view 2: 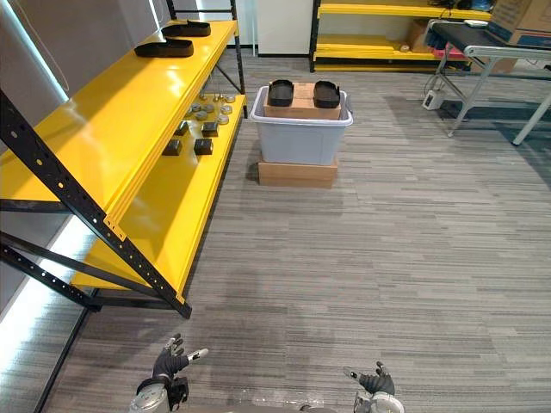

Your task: Walk over and take plastic housings, then place them on the shelf

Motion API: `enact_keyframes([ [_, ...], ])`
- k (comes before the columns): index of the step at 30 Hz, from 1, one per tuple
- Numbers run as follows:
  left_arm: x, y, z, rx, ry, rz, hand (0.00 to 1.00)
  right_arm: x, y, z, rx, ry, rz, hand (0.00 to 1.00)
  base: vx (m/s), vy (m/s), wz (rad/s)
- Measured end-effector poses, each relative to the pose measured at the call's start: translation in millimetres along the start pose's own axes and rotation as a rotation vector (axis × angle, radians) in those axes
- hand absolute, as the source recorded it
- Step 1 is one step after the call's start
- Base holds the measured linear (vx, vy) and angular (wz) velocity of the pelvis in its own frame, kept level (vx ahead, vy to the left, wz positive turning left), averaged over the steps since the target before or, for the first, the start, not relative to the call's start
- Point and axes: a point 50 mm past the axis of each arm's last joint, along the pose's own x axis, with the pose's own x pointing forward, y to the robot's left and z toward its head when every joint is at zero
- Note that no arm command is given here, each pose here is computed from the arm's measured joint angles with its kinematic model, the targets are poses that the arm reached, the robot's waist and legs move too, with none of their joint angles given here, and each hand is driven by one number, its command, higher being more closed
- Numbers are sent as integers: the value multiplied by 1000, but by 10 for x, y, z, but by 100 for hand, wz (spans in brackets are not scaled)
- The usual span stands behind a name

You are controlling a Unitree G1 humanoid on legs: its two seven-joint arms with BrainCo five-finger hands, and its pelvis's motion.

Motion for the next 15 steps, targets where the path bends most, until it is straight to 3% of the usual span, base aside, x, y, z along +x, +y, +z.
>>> enact_keyframes([
  [15,6,136,19,-3,-8,38,0,48,-129,184,23,-57,-13,0,8,3,-3],
])
